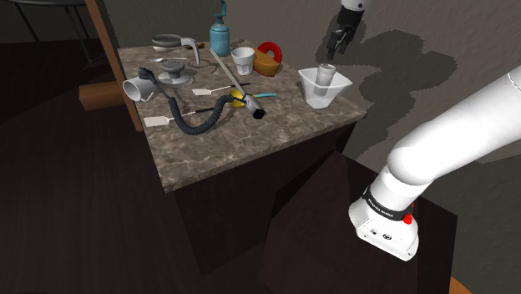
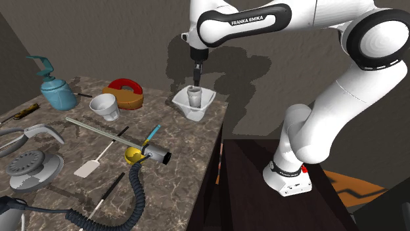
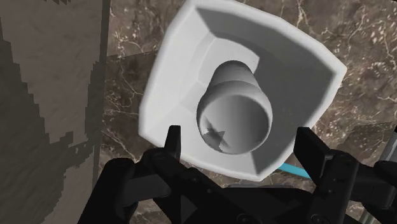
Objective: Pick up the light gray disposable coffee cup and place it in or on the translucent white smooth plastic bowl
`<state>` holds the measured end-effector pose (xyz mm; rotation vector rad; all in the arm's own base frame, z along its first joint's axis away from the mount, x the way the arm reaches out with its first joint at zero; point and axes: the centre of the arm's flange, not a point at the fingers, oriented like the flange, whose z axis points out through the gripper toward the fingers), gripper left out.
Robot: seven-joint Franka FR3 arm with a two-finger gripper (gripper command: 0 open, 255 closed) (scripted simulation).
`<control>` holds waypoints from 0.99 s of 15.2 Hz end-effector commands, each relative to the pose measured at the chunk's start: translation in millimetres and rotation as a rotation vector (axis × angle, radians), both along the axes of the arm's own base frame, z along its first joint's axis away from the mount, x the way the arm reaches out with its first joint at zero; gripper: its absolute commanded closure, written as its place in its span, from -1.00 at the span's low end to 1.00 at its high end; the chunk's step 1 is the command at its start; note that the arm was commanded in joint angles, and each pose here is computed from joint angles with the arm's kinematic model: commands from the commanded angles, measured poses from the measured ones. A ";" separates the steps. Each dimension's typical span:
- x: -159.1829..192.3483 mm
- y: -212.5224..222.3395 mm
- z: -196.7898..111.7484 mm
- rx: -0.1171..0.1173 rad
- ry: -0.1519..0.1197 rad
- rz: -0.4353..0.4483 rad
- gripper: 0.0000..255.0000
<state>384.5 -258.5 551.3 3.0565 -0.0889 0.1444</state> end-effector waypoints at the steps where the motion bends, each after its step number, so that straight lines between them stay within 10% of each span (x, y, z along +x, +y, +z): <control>1: 0.0 0.0 0.1 0.000 0.000 0.000 -1.00; 15: -4.6 4.1 49.6 0.000 0.000 0.000 -1.00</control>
